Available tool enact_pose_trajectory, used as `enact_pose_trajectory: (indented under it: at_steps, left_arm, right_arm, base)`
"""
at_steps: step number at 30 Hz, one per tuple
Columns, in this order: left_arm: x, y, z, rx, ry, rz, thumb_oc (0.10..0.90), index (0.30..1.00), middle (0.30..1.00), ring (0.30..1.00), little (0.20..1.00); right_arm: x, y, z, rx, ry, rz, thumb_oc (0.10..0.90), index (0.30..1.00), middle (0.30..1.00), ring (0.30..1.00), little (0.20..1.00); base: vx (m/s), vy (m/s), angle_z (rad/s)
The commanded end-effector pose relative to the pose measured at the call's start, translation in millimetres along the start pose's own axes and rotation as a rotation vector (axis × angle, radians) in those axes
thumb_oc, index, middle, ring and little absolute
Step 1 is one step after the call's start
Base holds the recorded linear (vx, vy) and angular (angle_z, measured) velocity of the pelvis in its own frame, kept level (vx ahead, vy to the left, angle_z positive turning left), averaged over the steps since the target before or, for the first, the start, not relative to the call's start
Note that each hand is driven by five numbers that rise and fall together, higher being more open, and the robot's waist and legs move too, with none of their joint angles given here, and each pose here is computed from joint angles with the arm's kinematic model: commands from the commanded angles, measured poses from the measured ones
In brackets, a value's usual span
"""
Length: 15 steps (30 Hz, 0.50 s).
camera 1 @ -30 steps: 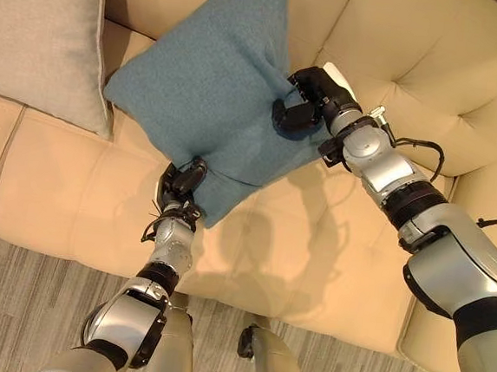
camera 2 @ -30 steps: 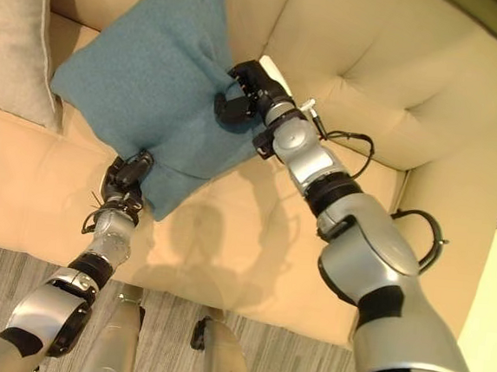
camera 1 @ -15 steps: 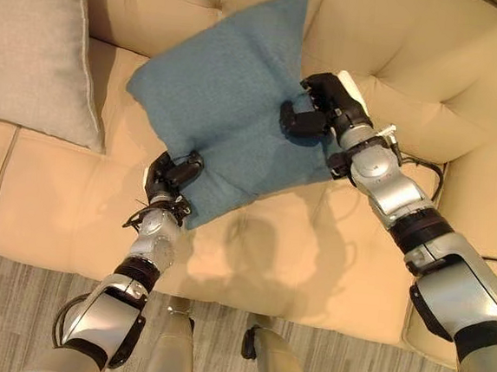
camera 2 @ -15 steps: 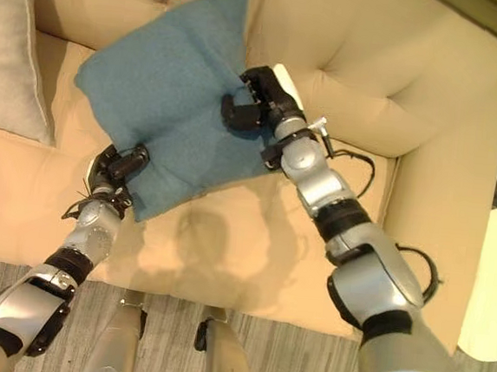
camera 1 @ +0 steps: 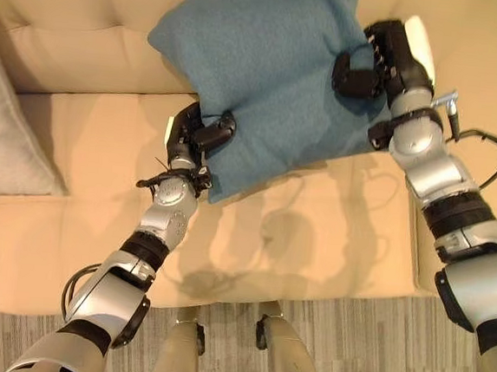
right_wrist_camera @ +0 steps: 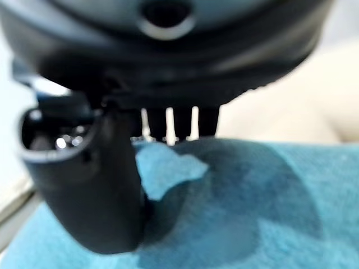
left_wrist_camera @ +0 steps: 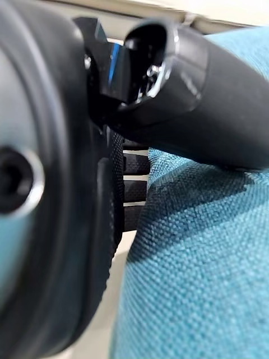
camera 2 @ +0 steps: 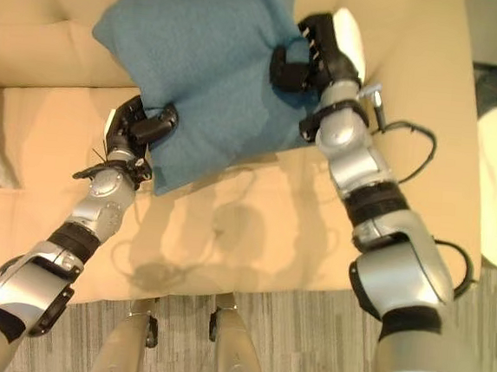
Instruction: Pick up all the scattered cushions and arrange them neatly on the sofa.
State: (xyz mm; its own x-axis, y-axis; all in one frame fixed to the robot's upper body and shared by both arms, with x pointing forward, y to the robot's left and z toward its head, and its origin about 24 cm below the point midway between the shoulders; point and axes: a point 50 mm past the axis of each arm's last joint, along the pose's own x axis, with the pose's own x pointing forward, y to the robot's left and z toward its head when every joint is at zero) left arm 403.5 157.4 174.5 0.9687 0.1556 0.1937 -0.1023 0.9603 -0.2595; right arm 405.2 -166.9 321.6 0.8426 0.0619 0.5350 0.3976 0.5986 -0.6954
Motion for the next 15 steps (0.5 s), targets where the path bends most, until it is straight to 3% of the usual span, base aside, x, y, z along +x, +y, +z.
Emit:
enact_pose_trajectory:
  at_steps: [1,3,4,9,12,15]
  left_arm:
    - [4.7,-60.1,145.3,-0.131,-0.578,-0.165,0.4,0.3,0.3,0.3,0.3]
    - [4.2,-60.4,151.2,-0.159,-0.594,-0.162,0.4,0.3,0.3,0.3,0.3]
    - [3.4,-58.1,167.6,-0.204,-0.641,-0.138,0.4,0.3,0.3,0.3,0.3]
    - [-5.1,-65.2,212.5,-0.19,-0.789,-0.142,0.4,0.3,0.3,0.3,0.3]
    - [-5.6,-62.9,242.2,-0.076,-0.88,-0.062,0.4,0.3,0.3,0.3,0.3]
    - [8.8,-61.2,239.5,0.098,-0.827,0.026,0.4,0.3,0.3,0.3,0.3]
  right_arm:
    - [22.4,-59.2,91.7,-0.034,-0.315,-0.303,0.4,0.3,0.3,0.3,0.3]
    - [22.7,-60.9,96.5,-0.032,-0.329,-0.322,0.4,0.3,0.3,0.3,0.3]
    - [24.2,-73.9,98.1,-0.167,-0.335,-0.363,0.4,0.3,0.3,0.3,0.3]
    - [22.8,-103.4,116.7,-0.271,-0.394,-0.51,0.4,0.3,0.3,0.3,0.3]
    - [23.5,-116.6,106.5,-0.297,-0.35,-0.572,0.4,0.3,0.3,0.3,0.3]
    - [29.0,-109.7,87.3,-0.453,-0.295,-0.538,0.4,0.3,0.3,0.3,0.3]
  base:
    - [0.03,-0.044,-0.32]
    - [0.02,-0.043,-0.25]
    - [0.02,-0.045,-0.19]
    - [-0.01,-0.032,-0.05]
    - [-0.04,-0.051,0.04]
    - [-0.06,-0.023,0.02]
